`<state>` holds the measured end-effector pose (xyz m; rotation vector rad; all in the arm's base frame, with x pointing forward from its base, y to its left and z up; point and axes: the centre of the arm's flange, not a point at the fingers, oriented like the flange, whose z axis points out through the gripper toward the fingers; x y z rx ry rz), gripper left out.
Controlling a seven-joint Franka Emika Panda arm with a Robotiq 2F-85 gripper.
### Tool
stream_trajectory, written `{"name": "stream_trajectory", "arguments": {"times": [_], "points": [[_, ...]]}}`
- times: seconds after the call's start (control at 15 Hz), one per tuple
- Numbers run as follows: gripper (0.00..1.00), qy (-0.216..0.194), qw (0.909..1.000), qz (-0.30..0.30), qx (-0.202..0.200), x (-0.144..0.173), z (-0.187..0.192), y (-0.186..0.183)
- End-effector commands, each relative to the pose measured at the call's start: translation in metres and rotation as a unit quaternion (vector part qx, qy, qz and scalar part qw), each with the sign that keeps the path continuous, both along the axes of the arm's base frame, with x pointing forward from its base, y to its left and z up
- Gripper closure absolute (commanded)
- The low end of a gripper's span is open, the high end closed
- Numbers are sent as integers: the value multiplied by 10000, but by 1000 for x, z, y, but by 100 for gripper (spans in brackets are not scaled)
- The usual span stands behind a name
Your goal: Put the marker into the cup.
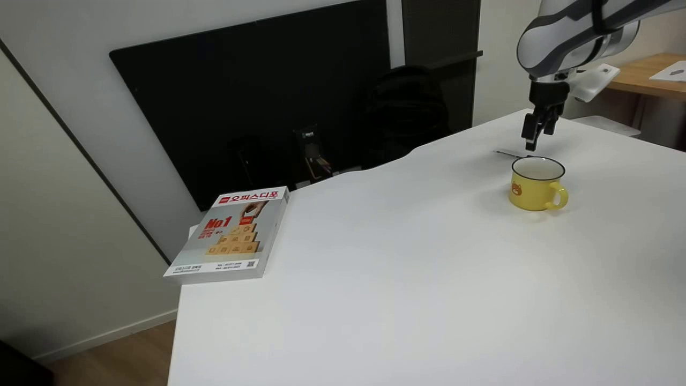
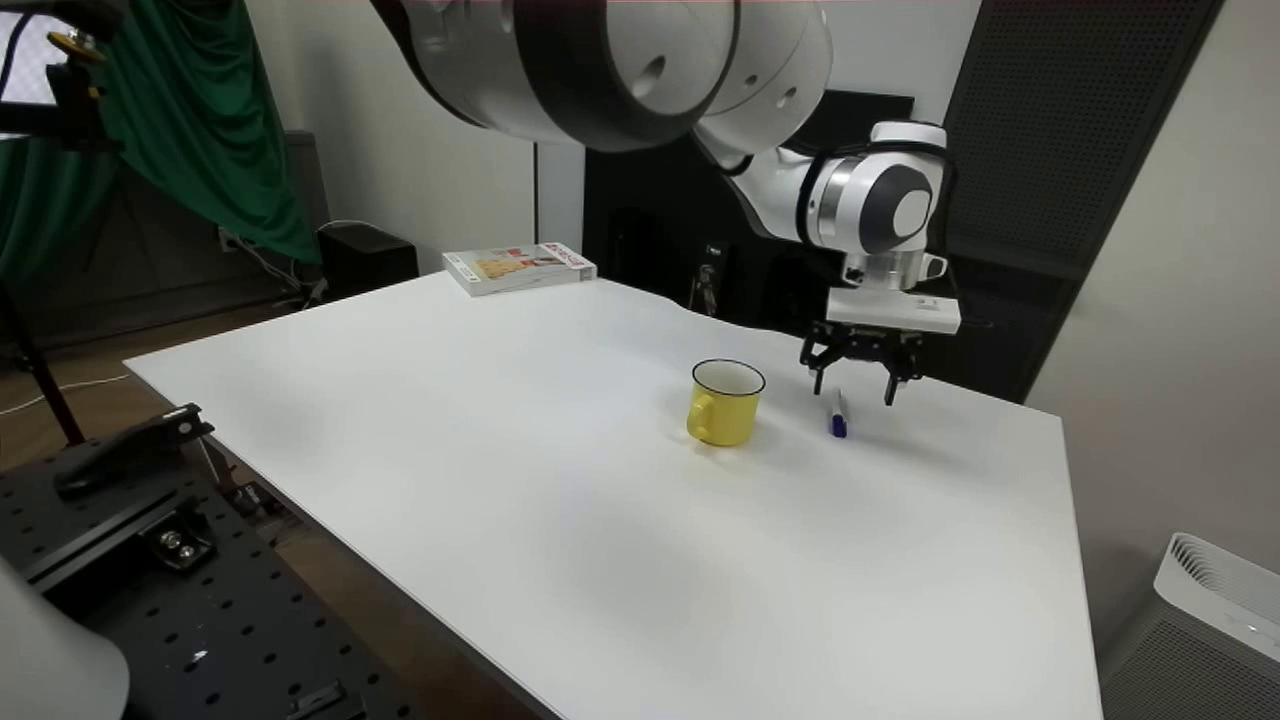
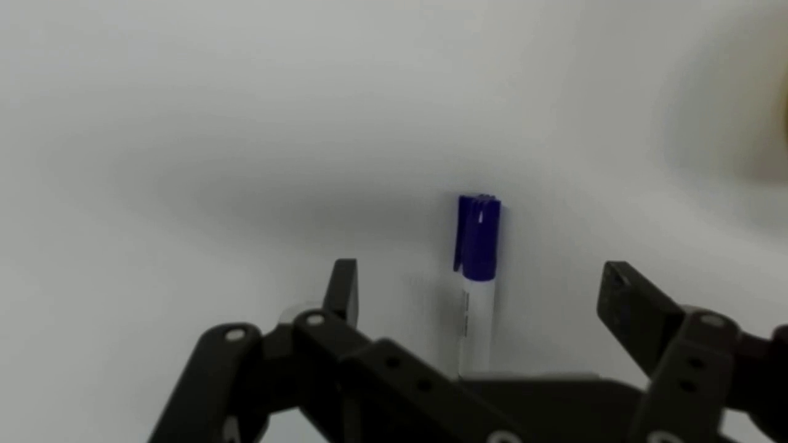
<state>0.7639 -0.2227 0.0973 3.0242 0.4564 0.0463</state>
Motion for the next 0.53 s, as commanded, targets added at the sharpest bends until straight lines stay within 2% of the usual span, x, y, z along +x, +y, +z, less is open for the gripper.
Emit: {"name": "stream_trajectory", "arguments": {"times": [0.0, 0.47], "points": [[0, -186, 9994, -306, -30, 46, -17, -28], [0, -99, 9998, -130, 78, 47, -34, -32]]}}
